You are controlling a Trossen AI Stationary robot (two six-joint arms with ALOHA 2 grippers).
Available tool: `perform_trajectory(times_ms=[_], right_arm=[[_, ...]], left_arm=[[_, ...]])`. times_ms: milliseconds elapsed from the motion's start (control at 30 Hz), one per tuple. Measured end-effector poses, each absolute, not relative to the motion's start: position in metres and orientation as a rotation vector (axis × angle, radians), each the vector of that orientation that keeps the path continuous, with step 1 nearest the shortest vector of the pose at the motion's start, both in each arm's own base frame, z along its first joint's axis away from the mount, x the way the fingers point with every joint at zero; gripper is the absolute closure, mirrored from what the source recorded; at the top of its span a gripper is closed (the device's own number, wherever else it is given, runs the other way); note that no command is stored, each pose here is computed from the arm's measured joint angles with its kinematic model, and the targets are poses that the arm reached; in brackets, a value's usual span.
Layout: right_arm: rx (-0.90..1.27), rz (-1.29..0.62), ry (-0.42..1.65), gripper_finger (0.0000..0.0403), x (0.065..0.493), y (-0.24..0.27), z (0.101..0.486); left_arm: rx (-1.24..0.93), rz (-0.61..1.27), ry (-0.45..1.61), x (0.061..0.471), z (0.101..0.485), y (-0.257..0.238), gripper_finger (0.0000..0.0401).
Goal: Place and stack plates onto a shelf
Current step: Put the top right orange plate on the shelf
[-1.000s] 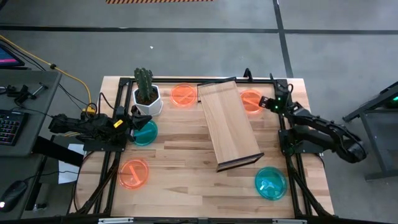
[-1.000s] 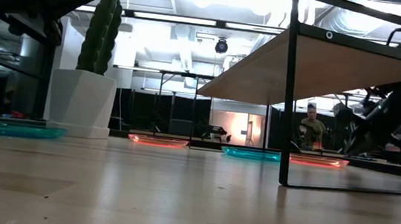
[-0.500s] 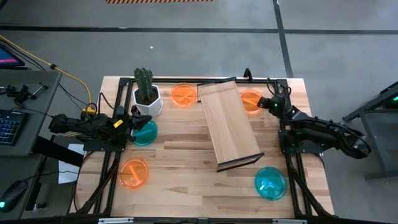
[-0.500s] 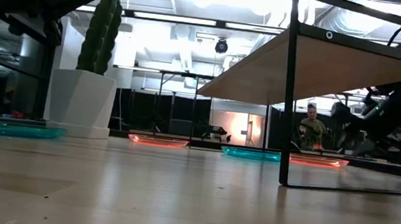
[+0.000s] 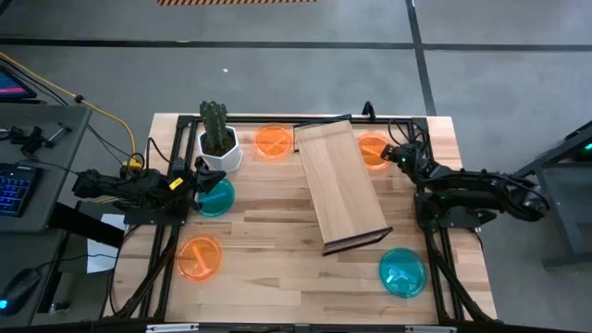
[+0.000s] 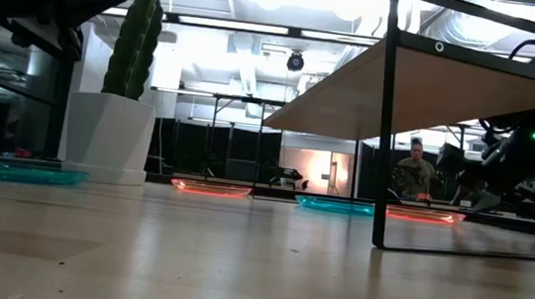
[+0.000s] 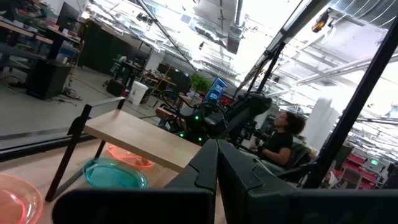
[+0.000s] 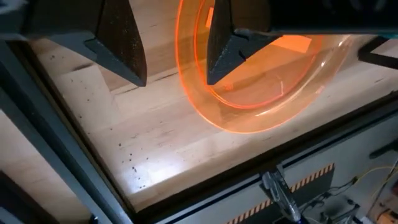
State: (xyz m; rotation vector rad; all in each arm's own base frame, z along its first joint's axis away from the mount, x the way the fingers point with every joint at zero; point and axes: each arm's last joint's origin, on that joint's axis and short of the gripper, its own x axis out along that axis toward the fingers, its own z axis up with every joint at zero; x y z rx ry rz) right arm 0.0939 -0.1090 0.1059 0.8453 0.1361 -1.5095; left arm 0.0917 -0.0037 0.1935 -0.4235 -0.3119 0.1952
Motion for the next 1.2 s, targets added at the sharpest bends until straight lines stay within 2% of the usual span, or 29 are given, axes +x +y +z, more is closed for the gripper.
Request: perform_trajectory(times_ms=[600,1067,1200], right_arm=[[0.782,-1.557,0.182,0.0253,0.112,-0.123,0.104],[0.853,-1.567,0.243,0.0254,0.120,-0.129,0.088],[0.850,-1.592,0.223,0.0269,0.123,-0.126,0.085]], left_arm=[[-0.410,0.240,-0.315,0.091,0.193,-0.003,0.0401],[-0.403,0.241,-0.313,0.091,0.193,-0.003,0.0401],[-0.403,0.241,-0.313,0.091,0.193,-0.003,0.0401]])
